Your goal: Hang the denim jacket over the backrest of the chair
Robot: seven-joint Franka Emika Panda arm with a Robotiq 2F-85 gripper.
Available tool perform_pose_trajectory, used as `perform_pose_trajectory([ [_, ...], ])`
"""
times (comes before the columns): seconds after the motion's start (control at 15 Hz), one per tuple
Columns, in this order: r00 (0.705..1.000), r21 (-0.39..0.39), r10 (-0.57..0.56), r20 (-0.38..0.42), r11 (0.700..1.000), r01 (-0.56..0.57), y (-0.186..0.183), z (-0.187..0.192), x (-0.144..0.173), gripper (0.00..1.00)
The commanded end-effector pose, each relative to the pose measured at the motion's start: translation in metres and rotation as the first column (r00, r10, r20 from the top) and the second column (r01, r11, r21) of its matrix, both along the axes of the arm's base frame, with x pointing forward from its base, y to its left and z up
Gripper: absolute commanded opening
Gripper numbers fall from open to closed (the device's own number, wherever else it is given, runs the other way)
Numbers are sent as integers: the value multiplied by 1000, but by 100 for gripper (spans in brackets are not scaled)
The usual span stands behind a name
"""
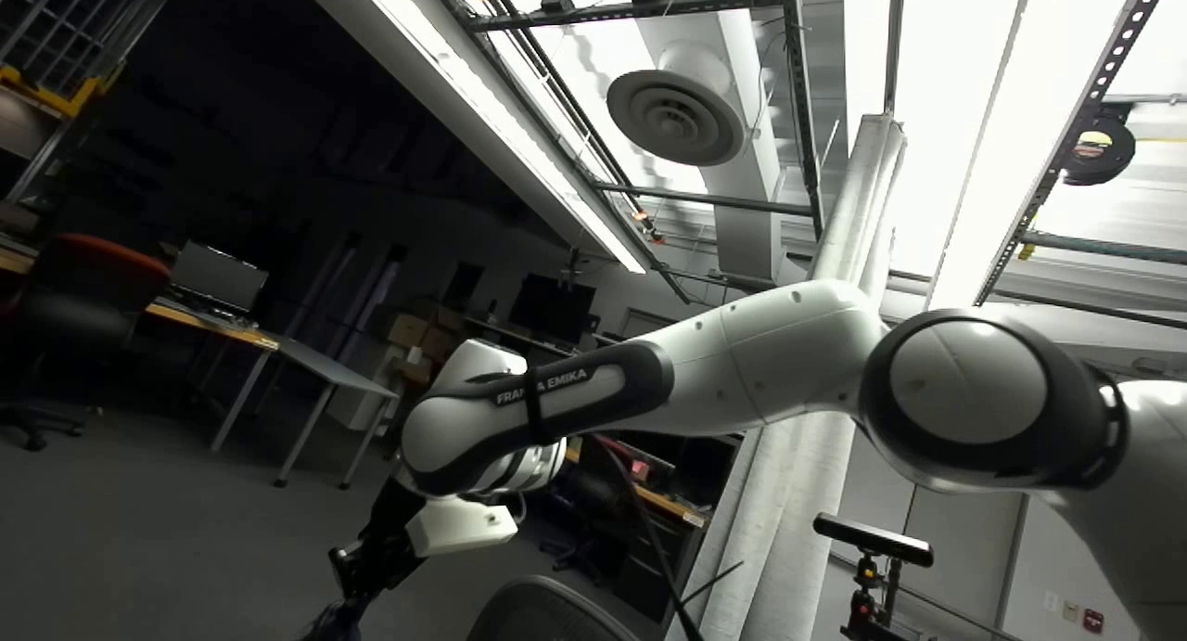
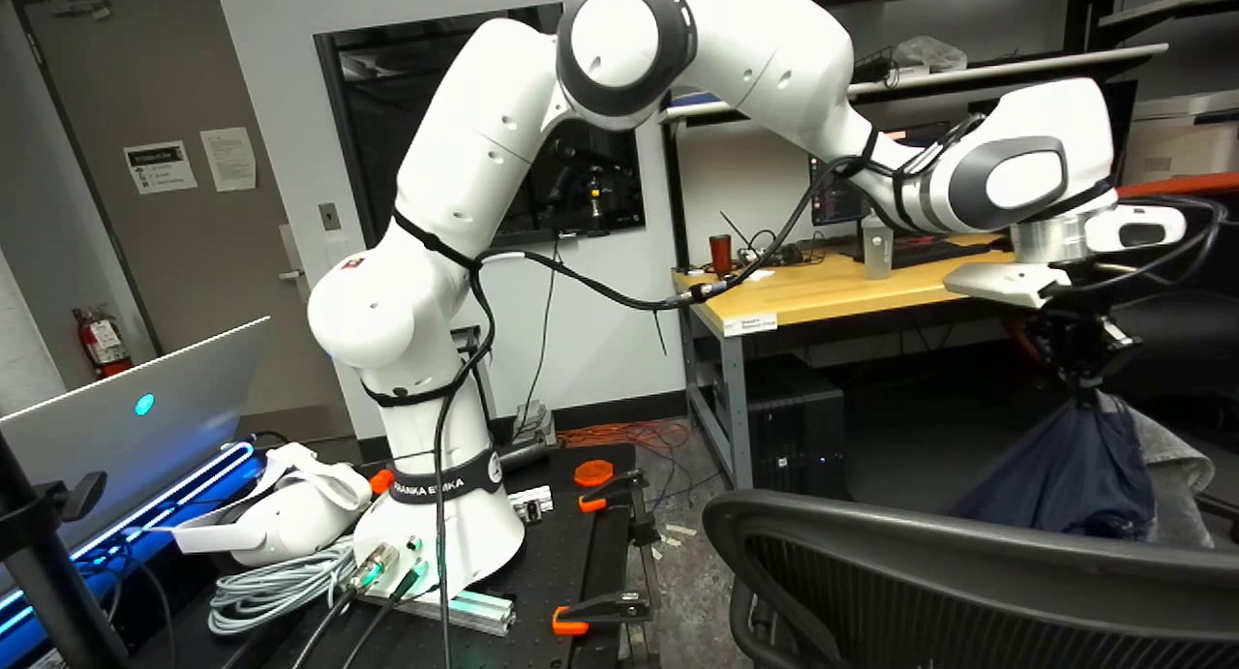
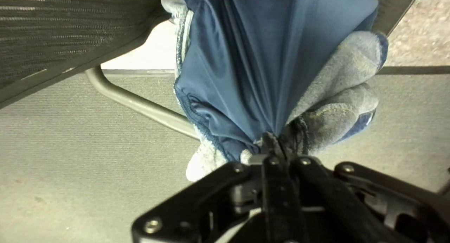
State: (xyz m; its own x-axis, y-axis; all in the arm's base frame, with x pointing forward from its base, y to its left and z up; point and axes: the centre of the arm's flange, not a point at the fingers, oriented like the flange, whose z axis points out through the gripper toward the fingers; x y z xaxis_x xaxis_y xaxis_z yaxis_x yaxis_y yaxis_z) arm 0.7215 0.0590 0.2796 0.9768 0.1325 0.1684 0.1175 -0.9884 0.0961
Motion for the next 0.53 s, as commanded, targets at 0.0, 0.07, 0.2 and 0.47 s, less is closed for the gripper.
perform_pose_trajectory([
  [0.0, 993, 3, 98, -63, 995, -98, -7, 60, -66, 1],
  [0.07, 989, 4, 123, -82, 992, -123, -7, 71, -78, 1],
  [0.2, 982, -5, 160, -98, 987, -161, -7, 95, -99, 1],
  [0.47, 971, 2, 217, -97, 976, -218, -12, 158, -132, 1],
])
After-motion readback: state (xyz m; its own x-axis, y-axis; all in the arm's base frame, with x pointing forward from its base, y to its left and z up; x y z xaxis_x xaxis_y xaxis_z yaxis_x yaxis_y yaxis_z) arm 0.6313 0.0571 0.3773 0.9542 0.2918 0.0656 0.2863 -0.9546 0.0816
